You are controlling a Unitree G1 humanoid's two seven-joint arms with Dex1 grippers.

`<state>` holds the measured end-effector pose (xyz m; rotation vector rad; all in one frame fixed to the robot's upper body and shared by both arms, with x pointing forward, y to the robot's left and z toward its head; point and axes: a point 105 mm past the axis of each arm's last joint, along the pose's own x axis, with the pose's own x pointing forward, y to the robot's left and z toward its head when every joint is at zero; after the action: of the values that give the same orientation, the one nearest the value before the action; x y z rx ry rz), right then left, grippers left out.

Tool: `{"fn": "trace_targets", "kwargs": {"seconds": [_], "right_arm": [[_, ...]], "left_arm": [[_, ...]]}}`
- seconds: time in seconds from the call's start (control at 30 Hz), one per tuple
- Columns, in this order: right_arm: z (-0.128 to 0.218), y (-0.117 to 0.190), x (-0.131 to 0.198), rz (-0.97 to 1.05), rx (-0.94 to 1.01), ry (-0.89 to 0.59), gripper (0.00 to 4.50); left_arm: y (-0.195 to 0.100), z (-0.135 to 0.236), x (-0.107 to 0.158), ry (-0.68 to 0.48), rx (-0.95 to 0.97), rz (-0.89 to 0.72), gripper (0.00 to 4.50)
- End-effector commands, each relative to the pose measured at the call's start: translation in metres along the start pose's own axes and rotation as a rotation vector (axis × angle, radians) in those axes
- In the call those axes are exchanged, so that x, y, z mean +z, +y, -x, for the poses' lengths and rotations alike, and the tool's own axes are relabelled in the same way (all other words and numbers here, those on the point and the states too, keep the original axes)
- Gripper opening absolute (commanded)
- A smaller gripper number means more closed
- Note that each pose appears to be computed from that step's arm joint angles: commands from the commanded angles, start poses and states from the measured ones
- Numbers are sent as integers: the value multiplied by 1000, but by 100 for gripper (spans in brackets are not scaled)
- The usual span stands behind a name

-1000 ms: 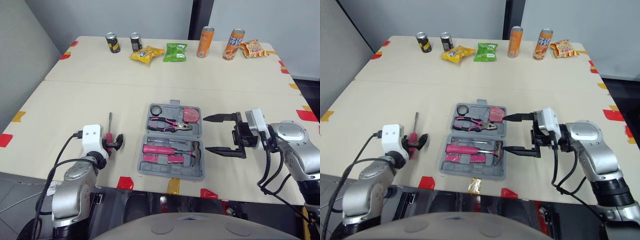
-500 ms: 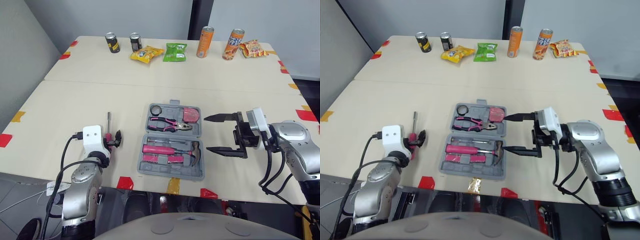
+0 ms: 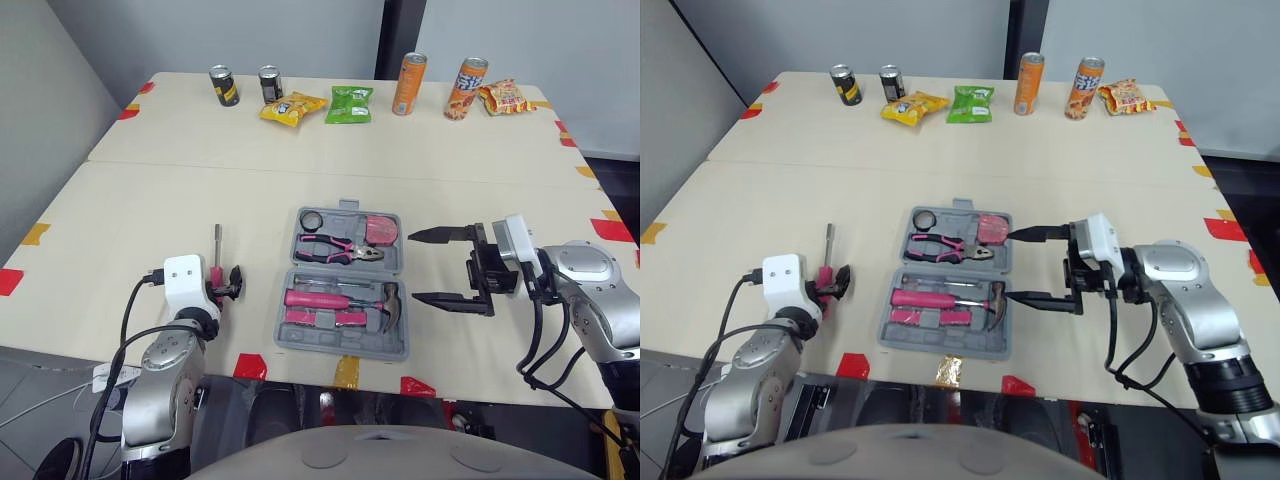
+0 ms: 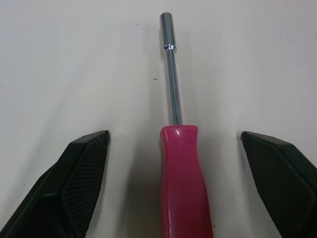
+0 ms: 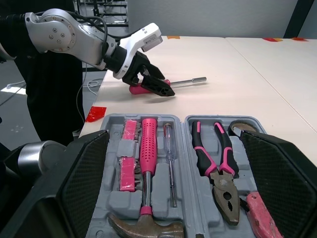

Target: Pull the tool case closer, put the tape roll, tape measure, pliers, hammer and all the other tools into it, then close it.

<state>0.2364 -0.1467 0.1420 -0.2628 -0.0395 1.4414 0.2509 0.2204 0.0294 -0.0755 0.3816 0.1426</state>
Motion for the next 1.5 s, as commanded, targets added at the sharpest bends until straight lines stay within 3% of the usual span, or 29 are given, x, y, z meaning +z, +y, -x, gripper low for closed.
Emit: {"fn": "trace_targets", "kwargs": {"seconds": [0.03,0.3,0.33,0.77,1.0,1.23,1.4,1.5], "right_arm": [[2,0,11,43,-4,-19,450],[1,0,11,43,-4,-21,450],[1,0,11,43,-4,-22,450],[-1,0,13,43,9,-31,450],[4,1,7,56,54,10,450],[10,-4,6,62,48,20,450],[11,-3,4,62,50,25,450],[13,-3,3,64,43,29,450]], "left_arm": [[-2,2,-2,5,-6,0,363],[1,3,-6,9,2,-9,77],[1,3,-6,8,1,-9,58],[13,4,0,-15,-25,-31,59],[12,12,18,-69,-205,-121,59],[11,40,46,-36,-627,-348,59],[-10,64,62,65,-973,-577,59],[-20,70,62,107,-1057,-677,59]]}}
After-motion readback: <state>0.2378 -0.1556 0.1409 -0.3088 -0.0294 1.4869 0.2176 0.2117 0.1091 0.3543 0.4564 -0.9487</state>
